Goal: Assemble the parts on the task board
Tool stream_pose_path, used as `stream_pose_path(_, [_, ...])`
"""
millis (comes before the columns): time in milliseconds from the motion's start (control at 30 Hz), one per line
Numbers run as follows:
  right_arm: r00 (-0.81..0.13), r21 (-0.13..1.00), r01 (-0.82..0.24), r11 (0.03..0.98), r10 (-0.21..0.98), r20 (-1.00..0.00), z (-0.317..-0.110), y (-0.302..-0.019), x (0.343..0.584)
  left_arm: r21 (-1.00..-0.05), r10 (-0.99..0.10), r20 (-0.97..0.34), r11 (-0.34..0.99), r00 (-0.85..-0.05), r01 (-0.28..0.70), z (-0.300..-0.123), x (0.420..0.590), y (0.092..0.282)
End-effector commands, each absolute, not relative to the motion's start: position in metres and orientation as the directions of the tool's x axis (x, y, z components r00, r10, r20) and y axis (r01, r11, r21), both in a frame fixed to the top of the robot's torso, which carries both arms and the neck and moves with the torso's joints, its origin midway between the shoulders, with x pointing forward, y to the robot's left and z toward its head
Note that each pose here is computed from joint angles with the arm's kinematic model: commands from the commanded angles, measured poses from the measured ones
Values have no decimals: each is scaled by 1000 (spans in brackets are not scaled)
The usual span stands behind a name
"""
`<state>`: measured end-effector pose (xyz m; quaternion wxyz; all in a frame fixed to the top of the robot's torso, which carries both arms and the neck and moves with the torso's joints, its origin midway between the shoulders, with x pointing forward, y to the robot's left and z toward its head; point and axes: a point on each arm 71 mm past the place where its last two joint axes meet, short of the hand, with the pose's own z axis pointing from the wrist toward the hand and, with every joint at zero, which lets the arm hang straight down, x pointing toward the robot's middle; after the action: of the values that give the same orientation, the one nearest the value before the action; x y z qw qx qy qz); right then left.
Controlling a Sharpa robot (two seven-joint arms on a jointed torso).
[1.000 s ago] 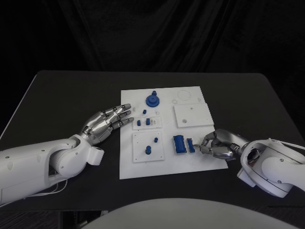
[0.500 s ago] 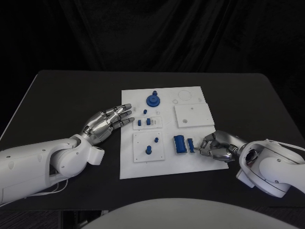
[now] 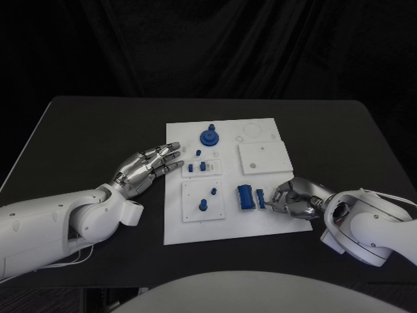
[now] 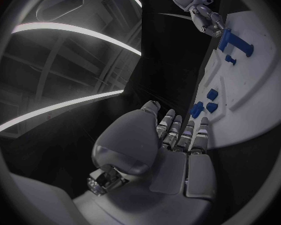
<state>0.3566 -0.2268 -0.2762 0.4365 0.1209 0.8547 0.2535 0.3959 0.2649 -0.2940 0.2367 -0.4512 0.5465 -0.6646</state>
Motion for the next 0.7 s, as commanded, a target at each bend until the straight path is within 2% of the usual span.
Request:
stream_pose_path(33, [-599,535,-15,845,421,-681,-278,-226,356,-936,-801,347,-324,-488,-134,-290,396,264])
stream_pose_path(300, [-587,548,-25,836,431,-685,-276,-225,356,-936,-800,348,-325,-489,-136,-291,396,264])
stream_pose_path(700, [-512,613,-81,786,495,-702,-265,-217,355,-936,-802,348,-323,-486,-137,-292,395,265])
